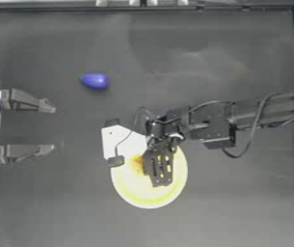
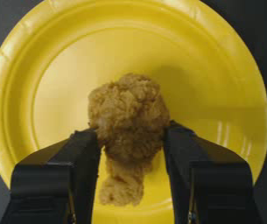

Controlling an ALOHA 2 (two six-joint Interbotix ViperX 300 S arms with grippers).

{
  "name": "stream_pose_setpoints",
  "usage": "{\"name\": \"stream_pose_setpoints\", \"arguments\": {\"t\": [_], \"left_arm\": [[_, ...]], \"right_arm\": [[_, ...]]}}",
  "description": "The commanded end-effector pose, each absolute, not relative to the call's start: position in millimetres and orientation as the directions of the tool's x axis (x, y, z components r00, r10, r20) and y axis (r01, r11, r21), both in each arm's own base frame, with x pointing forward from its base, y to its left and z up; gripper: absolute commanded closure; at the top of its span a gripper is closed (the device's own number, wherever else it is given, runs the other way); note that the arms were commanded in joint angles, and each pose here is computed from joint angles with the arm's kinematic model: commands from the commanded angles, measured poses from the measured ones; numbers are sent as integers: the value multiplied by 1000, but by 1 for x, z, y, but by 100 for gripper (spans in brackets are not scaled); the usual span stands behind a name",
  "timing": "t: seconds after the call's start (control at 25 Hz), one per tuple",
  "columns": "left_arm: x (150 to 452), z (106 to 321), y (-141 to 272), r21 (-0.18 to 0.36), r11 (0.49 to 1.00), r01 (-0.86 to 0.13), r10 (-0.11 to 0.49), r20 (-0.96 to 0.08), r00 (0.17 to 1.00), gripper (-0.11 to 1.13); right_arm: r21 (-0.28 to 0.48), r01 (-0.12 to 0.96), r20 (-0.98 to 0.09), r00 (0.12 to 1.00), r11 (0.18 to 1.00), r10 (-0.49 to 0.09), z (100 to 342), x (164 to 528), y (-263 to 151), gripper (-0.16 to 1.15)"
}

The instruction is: Put brown chicken wing on plate

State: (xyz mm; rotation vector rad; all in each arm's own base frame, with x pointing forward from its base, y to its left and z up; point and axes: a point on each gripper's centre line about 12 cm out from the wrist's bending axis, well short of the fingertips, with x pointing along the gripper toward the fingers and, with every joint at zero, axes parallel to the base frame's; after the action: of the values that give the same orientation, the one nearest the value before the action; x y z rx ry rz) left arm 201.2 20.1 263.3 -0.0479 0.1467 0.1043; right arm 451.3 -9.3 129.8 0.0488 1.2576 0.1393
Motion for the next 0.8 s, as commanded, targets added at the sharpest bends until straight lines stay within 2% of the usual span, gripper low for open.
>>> {"name": "stream_pose_setpoints", "arguments": {"t": [0.04, 0.28, 0.56, 0.8], "left_arm": [[203, 267, 21, -42, 993, -109, 102, -138, 985, -1], [203, 267, 21, -42, 993, -109, 102, -138, 985, -1], [203, 267, 21, -42, 993, -109, 102, -138, 985, -1], [203, 267, 21, -43, 993, -109, 102, -139, 985, -1]], "right_arm": [[118, -83, -928, 345, 990, 139, 147, 458, -7, 61], [135, -85, -928, 338, 987, 156, 146, 458, -5, 39], [148, -74, -928, 335, 986, 164, 146, 458, -4, -4], [167, -78, -924, 336, 983, 183, 153, 461, -3, -4]]}}
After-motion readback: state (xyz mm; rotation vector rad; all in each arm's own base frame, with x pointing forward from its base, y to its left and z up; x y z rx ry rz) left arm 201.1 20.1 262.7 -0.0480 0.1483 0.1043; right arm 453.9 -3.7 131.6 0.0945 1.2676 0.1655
